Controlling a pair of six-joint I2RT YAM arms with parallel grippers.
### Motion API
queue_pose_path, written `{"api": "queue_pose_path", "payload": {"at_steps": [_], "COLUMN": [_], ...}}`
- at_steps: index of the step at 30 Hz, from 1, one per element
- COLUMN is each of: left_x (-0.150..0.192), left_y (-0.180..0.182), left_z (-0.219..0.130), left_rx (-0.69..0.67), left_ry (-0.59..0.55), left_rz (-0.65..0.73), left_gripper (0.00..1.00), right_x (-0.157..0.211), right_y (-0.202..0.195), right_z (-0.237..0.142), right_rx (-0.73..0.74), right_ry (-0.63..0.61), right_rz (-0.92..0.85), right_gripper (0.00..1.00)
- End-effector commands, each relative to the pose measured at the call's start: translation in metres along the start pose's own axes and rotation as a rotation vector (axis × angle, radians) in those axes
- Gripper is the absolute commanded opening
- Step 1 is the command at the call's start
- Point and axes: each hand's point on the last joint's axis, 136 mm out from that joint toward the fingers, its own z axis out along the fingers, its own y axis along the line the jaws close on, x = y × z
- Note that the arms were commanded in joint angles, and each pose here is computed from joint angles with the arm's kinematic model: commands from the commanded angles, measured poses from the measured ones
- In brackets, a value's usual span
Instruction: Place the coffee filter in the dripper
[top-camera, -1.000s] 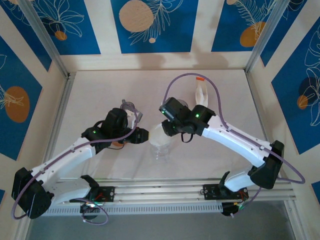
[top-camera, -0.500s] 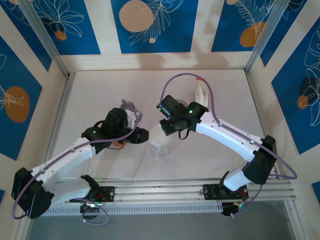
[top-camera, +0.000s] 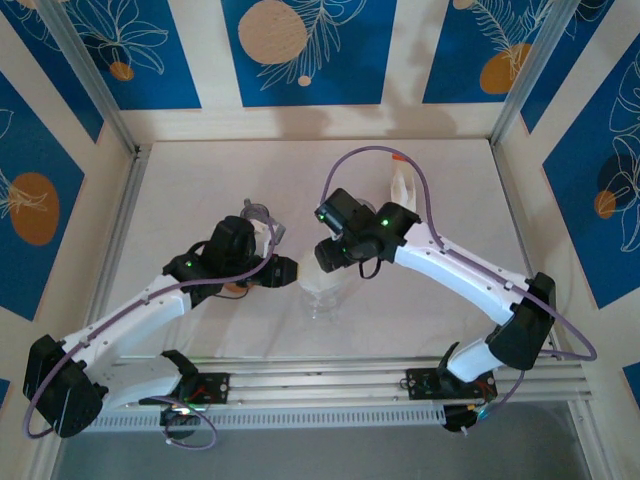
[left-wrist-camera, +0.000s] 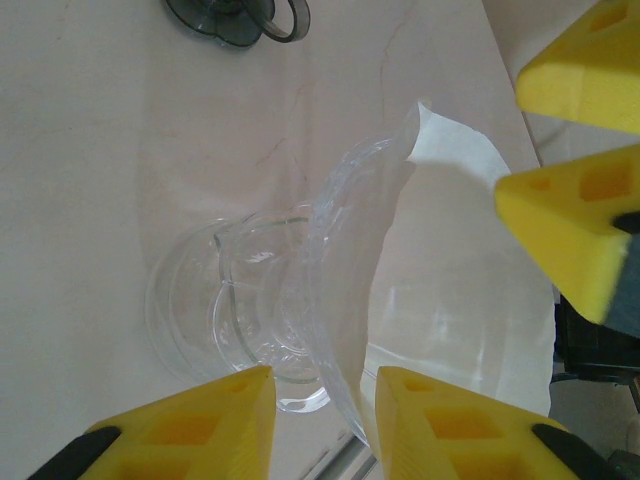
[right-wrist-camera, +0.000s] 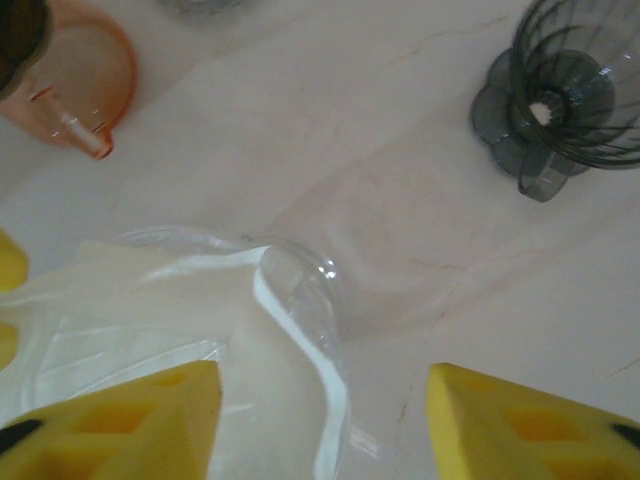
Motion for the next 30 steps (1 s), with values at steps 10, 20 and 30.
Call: {"api": "queue_pose_path", "payload": {"at_steps": [10, 20, 30], "left_x": [0.003, 0.005, 0.006], "left_y": [-0.005, -0.004, -0.004], "left_z": [0.005, 0.006, 0.006], "left_rx": [0.030, 0.032, 0.034], "left_ry": [0.014, 0.014, 0.017], "left_rz": [0.014, 0.009, 0.007], "left_gripper": [0.32, 0.32, 0.32], "right_x": [0.026, 0.035, 0.045], "right_y": [0.020, 0.015, 0.013], "right_z": [0.025, 0.046, 0.065], "right_rx": [-0.082, -0.057, -0.035], "right_ry": [0.165, 0.225, 0.266], "right_rz": [-0.006, -0.006, -0.008], "right_gripper": [0.66, 0.64, 0.62]}}
